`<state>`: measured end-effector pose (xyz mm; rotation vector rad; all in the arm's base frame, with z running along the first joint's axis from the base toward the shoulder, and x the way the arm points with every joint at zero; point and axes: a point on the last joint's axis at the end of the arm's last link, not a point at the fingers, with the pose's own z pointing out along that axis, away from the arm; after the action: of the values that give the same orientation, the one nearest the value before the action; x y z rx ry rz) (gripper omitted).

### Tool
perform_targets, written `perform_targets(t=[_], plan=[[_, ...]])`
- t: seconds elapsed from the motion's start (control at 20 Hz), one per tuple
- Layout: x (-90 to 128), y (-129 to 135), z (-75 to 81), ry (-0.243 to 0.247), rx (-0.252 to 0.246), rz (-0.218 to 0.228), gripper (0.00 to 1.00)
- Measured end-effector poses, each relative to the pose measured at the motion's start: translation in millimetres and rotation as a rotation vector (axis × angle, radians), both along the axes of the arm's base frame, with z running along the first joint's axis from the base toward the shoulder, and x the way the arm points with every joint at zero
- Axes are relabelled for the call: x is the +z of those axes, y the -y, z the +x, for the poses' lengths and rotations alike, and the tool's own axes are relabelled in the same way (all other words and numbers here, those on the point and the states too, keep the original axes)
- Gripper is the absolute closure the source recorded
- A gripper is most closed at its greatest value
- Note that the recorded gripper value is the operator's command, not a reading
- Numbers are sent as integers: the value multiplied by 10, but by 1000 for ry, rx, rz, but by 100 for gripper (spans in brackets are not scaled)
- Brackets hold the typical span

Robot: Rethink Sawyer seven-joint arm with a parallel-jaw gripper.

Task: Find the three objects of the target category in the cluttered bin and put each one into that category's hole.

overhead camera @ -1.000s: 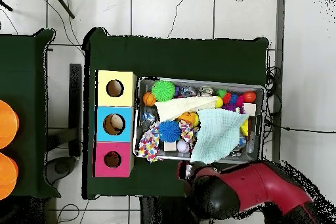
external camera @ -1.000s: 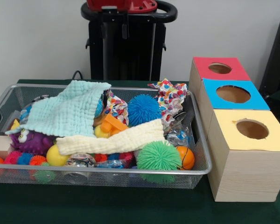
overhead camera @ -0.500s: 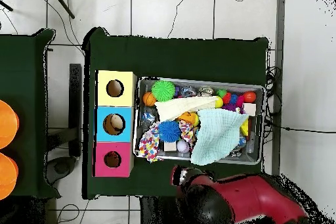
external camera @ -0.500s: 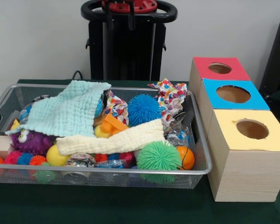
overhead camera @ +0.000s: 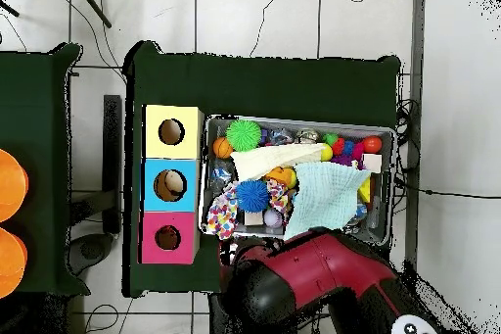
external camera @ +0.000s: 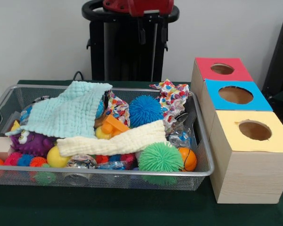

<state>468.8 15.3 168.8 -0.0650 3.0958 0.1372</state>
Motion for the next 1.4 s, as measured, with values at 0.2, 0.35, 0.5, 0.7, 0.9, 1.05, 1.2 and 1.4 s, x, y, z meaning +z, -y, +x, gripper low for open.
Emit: perform_targets(t=[0.2,0.35,0.5,0.7,0.9,1.05,1.2,1.4], plan=[[22,-4,135,17,-17,0,0],[40,-4,313,36,-34,-2,0],[33,-28,524,46,-52,1,0],[5,-70,790,45,-70,10,0],[-36,-72,1050,30,-93,18,0],[-85,-3,1260,20,-123,28,0],[-107,29,1344,23,-136,35,0],[-154,67,1496,34,-155,53,0]])
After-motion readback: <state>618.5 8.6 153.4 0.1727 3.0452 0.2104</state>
